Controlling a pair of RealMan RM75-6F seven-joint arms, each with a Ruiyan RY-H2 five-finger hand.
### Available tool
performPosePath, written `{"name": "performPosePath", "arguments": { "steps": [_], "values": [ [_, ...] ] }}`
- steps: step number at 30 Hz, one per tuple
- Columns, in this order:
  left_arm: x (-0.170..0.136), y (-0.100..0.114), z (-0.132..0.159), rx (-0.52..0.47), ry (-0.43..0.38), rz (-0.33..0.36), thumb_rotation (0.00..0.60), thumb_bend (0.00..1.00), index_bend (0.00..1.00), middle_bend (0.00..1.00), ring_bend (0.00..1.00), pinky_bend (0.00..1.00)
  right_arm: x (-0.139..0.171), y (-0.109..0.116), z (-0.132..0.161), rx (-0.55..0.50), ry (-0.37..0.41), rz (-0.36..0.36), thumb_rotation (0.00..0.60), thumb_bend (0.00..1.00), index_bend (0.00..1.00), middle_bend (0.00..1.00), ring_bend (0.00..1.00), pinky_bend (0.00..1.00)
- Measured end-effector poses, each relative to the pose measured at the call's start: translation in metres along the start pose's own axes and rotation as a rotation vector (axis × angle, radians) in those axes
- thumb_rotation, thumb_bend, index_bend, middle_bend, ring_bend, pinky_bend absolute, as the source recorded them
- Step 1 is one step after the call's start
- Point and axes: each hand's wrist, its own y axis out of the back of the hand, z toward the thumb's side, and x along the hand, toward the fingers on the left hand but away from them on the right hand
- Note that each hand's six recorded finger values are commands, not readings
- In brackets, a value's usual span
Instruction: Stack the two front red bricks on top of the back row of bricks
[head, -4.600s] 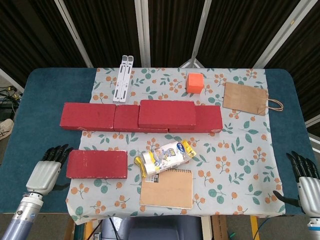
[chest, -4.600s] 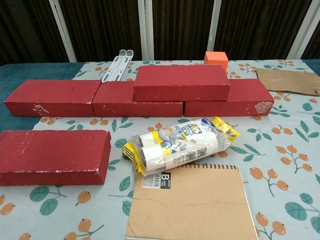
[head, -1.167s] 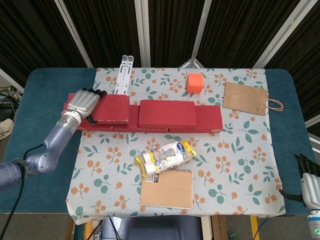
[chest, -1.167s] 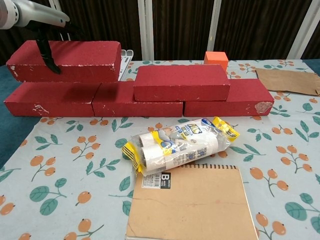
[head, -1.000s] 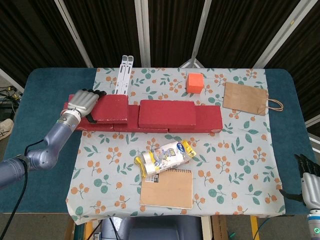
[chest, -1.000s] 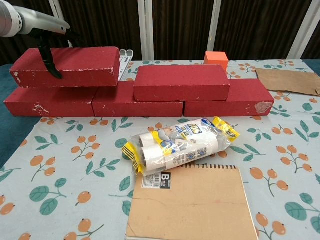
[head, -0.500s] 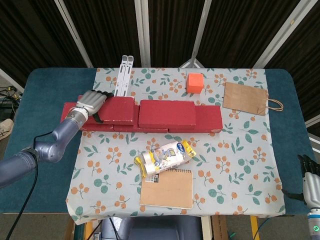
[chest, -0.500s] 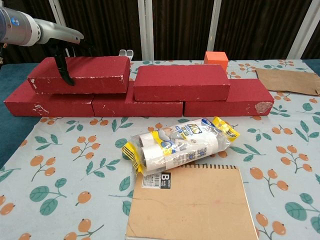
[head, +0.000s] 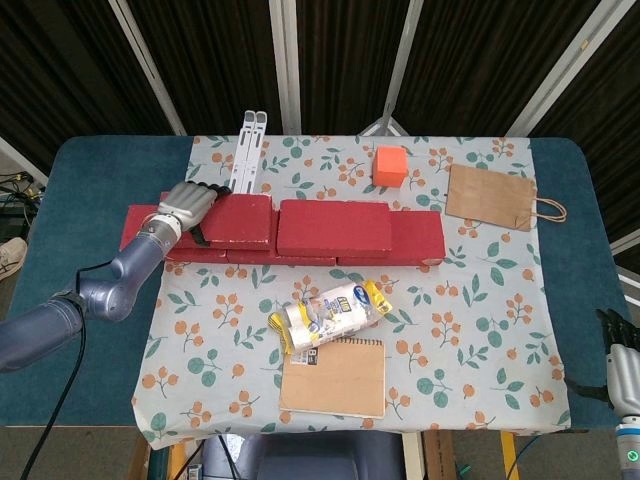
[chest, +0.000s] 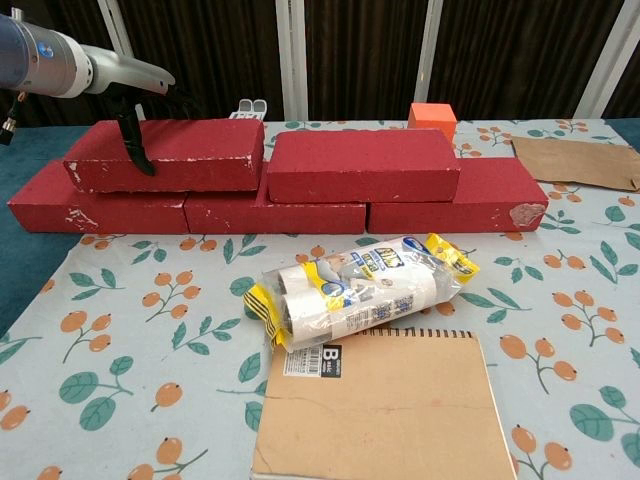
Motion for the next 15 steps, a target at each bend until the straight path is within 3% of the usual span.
{"name": "performPosePath", "arguments": {
  "steps": [15],
  "values": [
    [0.0014, -0.0017, 0.0078, 0.003, -0.01, -0.008, 0.6, 0.01, 0.32, 0.24, 0.18, 0.2, 0.0001, 0.0005, -0.0005, -0.004, -0.008, -0.005, 0.6, 0.06, 0.0, 0.03, 0.0, 0.0]
  ]
}}
